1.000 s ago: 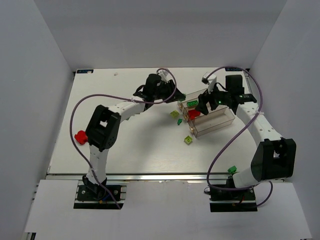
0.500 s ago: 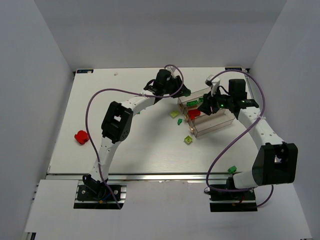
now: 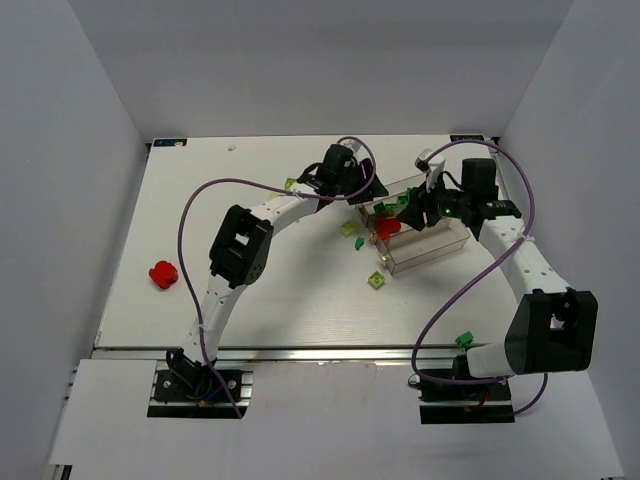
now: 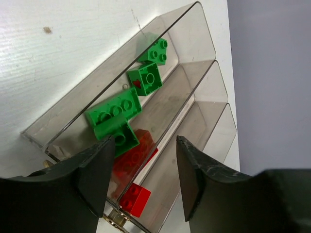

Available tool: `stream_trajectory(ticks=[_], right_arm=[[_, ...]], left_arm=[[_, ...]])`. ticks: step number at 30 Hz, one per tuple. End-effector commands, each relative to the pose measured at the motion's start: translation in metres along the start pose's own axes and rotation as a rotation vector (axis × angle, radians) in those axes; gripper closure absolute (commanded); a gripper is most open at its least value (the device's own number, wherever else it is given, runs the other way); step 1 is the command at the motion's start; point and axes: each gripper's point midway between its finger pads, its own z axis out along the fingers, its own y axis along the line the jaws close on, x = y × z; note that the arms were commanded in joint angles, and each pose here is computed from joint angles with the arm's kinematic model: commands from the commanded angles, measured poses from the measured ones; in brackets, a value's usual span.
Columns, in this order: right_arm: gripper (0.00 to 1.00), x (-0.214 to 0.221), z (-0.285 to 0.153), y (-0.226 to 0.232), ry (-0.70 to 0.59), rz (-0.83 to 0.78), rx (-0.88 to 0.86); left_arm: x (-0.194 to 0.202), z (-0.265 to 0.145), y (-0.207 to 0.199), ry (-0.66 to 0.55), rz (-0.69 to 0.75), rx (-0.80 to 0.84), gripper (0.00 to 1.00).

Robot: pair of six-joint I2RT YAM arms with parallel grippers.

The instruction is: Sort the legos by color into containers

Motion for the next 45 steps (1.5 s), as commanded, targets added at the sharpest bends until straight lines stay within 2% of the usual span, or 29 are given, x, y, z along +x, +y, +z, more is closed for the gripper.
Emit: stream_trajectory(ticks=[1, 6, 9, 10, 11, 12, 13, 14, 15, 16, 17, 18, 20, 21, 23, 24, 26, 28, 30, 31, 36, 42, 45], right_arm=[[0.46, -0.009, -0.007, 0.009, -0.029, -0.037, -0.031], [0.42, -0.003, -0.007, 0.023, -0.001, -0.049, -0.113], [0.31, 0.001, -0.002, 0.034, 0.032, -0.103, -0.168], [0.14, 0.003, -0.001, 0.037, 0.044, -0.113, -0.187], [0.11, 0.001, 0.000, 0.042, 0.035, -0.174, -0.220], [0.11, 0.001, 0.003, 0.051, 0.040, -0.204, -0.256], [0.11, 0.006, 0.004, 0.058, 0.055, -0.215, -0.289], [0.11, 0.006, 0.006, 0.063, 0.041, -0.285, -0.319], [0.10, 0.012, 0.010, 0.072, 0.044, -0.320, -0.352], [0.11, 0.013, 0.011, 0.077, 0.034, -0.368, -0.368], [0.11, 0.016, 0.015, 0.085, 0.013, -0.504, -0.413], [0.11, 0.024, 0.016, 0.091, 0.012, -0.576, -0.447], [0.11, 0.036, 0.019, 0.101, 0.039, -0.708, -0.493], [0.11, 0.039, 0.024, 0.099, 0.043, -0.809, -0.506], [0.12, 0.044, 0.031, 0.094, 0.094, -0.913, -0.517], [0.16, 0.050, 0.040, 0.088, 0.115, -0.953, -0.536], [0.18, 0.042, 0.049, 0.075, 0.156, -1.022, -0.521], [0.26, 0.042, 0.063, 0.058, 0.205, -1.143, -0.550], [0.35, 0.054, 0.071, 0.053, 0.264, -1.167, -0.606], [0.38, 0.044, 0.075, 0.045, 0.273, -1.219, -0.594], [0.55, 0.049, 0.092, 0.049, 0.338, -1.272, -0.672], [0.56, 0.061, 0.112, 0.059, 0.406, -1.291, -0.707], [0.53, 0.070, 0.119, 0.057, 0.457, -1.297, -0.695]], left_arm=[[-0.040, -0.020, -0.039, -0.097, 0.049, 0.048, 0.36], [-0.058, -0.036, -0.050, -0.149, 0.089, 0.026, 0.34], [-0.076, -0.066, -0.055, -0.216, 0.131, -0.034, 0.35], [-0.068, -0.072, -0.039, -0.204, 0.155, -0.081, 0.35], [-0.080, -0.099, -0.056, -0.251, 0.177, -0.075, 0.35], [-0.083, -0.113, -0.054, -0.274, 0.192, -0.095, 0.35], [-0.069, -0.120, -0.026, -0.262, 0.201, -0.177, 0.34], [-0.078, -0.151, -0.043, -0.312, 0.215, -0.156, 0.34], [-0.080, -0.166, -0.034, -0.338, 0.217, -0.195, 0.33], [-0.064, -0.173, -0.007, -0.320, 0.205, -0.267, 0.30], [-0.060, -0.186, -0.001, -0.326, 0.197, -0.288, 0.28], [-0.066, -0.213, -0.009, -0.373, 0.189, -0.280, 0.27], [-0.045, -0.232, 0.022, -0.365, 0.154, -0.357, 0.21], [-0.047, -0.255, 0.012, -0.410, 0.136, -0.336, 0.20], [-0.027, -0.270, 0.036, -0.413, 0.101, -0.390, 0.18], [-0.028, -0.289, 0.028, -0.458, 0.080, -0.368, 0.17], [-0.013, -0.302, 0.046, -0.472, 0.050, -0.413, 0.16], [-0.009, -0.323, 0.043, -0.518, 0.021, -0.402, 0.16], [0.001, -0.333, 0.056, -0.532, -0.001, -0.433, 0.15], [0.003, -0.343, 0.054, -0.549, -0.006, -0.427, 0.15], [0.020, -0.363, 0.069, -0.583, -0.058, -0.457, 0.15], [0.030, -0.381, 0.074, -0.627, -0.103, -0.449, 0.14], [0.033, -0.387, 0.076, -0.637, -0.112, -0.453, 0.14]])
